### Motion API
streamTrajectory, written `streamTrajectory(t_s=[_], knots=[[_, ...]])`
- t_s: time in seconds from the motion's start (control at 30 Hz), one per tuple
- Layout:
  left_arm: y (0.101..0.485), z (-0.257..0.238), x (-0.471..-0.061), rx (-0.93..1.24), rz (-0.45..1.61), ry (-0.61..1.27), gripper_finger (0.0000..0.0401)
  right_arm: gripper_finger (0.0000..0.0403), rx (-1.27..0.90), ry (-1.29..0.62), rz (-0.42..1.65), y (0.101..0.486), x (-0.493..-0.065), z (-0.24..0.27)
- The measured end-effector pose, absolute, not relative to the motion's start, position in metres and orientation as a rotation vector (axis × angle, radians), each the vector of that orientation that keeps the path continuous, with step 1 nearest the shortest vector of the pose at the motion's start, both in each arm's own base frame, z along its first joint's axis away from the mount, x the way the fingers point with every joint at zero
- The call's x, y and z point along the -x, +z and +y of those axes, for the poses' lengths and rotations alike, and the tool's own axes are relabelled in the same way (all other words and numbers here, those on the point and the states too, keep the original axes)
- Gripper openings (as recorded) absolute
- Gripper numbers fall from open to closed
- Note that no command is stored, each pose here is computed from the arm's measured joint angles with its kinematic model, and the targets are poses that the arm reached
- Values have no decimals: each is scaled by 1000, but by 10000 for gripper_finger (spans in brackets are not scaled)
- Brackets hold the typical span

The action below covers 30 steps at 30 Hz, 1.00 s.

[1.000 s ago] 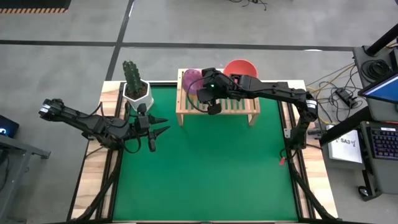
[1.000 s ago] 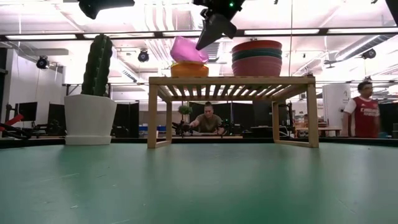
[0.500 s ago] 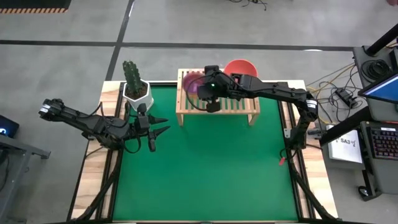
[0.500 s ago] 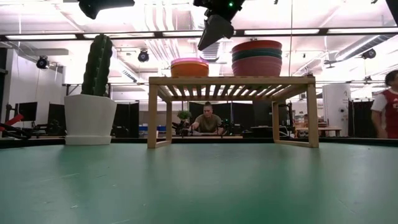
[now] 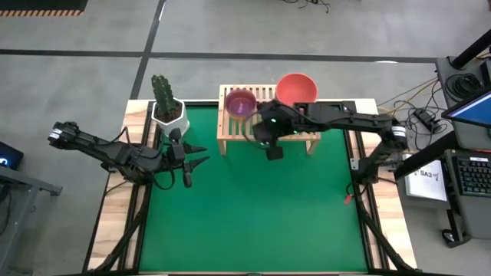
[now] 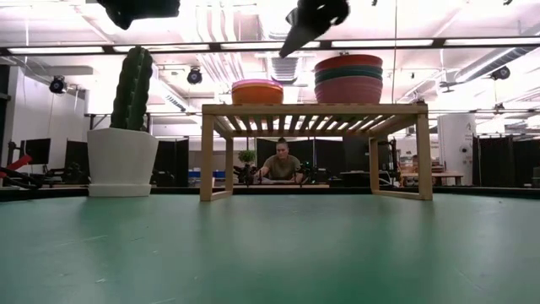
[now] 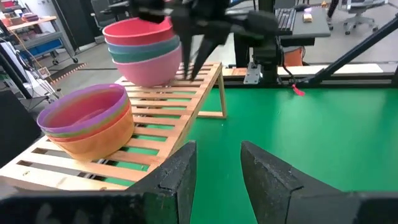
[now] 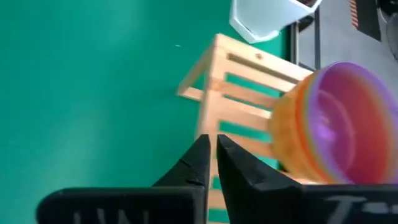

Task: Place and stack bowls onto a shelf
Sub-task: Return to Home Position

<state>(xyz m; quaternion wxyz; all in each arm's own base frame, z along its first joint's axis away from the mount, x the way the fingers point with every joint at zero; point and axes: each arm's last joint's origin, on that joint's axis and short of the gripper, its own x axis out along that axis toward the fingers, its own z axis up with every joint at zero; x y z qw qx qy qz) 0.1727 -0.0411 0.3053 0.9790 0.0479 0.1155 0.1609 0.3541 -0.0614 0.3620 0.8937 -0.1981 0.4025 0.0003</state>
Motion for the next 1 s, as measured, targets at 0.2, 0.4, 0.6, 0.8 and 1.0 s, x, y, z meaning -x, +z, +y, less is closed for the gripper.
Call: streamTrajectory(t_s=[0.2, 0.4, 0.6, 0.8, 1.0], knots=[[300, -41, -172, -100, 267, 313, 109, 9, 343, 70, 727, 344, -318, -46], [281, -42, -170, -139, 358, 263, 109, 9, 289, 76, 594, 326, -267, -37], [267, -39, -162, -148, 378, 264, 109, 9, 235, 64, 467, 310, -213, -28], [266, -33, -145, -99, 312, 267, 109, 9, 212, 39, 362, 296, -167, -21], [266, -24, -120, -41, 199, 270, 109, 9, 207, 23, 262, 290, -133, -16]])
